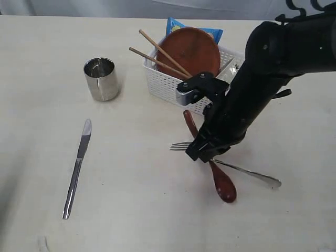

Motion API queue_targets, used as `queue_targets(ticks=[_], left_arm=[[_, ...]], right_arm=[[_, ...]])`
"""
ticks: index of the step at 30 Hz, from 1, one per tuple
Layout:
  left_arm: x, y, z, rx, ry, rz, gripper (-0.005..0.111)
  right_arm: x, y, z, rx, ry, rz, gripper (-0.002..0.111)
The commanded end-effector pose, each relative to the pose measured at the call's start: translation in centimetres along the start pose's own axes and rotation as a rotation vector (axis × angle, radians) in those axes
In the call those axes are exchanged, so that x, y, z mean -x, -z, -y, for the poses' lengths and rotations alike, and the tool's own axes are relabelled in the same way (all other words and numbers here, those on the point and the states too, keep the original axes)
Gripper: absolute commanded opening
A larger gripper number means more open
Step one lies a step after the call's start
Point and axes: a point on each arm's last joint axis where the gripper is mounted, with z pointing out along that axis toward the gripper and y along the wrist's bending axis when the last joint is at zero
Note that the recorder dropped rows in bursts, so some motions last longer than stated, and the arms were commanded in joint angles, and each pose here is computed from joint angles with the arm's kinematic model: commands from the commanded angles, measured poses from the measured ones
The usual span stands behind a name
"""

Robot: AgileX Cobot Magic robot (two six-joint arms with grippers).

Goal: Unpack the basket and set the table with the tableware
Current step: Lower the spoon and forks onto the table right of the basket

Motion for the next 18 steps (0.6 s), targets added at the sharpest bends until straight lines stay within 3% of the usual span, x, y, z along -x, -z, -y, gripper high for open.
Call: queue_targets(ticks=[1,15,18], left_arm=[[0.01,-0.01,0.05,-0.008,0.004,0.009,0.000],[0.01,-0.01,0.05,-0.008,0.004,0.009,0.000],[0.01,-0.01,0.05,-0.008,0.004,0.009,0.000]], right_arm=[[0.20,-1.02,0.63,-0.038,0.030,0.000,0.000],[0.29,-1.55,1.01,-0.059,0.034,-0.002,0.000],[0.29,-1.55,1.01,-0.059,0.026,-0.001,0.009]])
